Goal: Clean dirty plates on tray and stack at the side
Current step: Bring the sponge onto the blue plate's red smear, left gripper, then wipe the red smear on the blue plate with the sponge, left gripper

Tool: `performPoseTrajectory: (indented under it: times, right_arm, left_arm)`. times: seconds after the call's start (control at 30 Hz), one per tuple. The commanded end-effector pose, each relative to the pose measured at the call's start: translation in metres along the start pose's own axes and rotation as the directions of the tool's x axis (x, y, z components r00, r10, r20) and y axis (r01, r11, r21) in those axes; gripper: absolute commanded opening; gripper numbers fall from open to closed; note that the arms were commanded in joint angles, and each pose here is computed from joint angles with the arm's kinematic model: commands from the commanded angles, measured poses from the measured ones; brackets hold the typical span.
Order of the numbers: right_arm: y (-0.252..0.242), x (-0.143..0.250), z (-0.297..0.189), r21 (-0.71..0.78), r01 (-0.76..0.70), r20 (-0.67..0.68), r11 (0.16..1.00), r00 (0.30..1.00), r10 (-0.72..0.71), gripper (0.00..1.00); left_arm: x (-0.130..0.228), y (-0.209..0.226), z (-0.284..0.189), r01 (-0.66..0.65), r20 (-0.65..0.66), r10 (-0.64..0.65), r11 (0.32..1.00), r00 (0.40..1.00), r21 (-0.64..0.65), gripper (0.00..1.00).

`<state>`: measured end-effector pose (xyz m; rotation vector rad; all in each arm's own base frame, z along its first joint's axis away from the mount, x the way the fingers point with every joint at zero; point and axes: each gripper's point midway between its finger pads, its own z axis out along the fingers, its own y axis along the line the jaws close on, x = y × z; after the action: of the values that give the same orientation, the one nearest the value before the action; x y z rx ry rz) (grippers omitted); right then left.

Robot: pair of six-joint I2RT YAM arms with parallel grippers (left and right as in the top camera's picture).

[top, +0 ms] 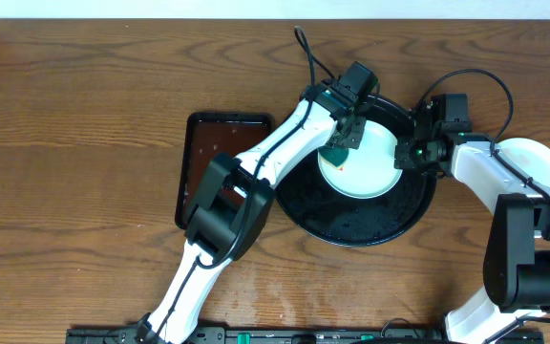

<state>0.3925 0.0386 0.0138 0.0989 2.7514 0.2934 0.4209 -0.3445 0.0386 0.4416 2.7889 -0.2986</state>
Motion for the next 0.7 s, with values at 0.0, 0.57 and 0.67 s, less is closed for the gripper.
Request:
performPoseTrajectory:
  times: [0.0,0.57,0.67]
  right_arm:
    - [-0.003,0.0,0.0,0.012,-0.017,0.004,1.0,1.0,0.017,0.01]
    - [-0.003,0.0,0.0,0.012,-0.018,0.004,1.0,1.0,0.018,0.01]
    - [-0.003,0.0,0.0,0.012,-0.018,0.004,1.0,1.0,0.018,0.01]
  left_arm:
    - [0.001,0.014,0.015,-0.018,-0.005,0.018,0.997,1.0,-0.07,0.07]
    - [0.097,-0.019,0.042,0.04,-0.383,0.008,0.992,0.924,0.116,0.07]
    - [0.102,-0.025,0.045,0.047,-0.392,0.012,0.989,0.92,0.141,0.07]
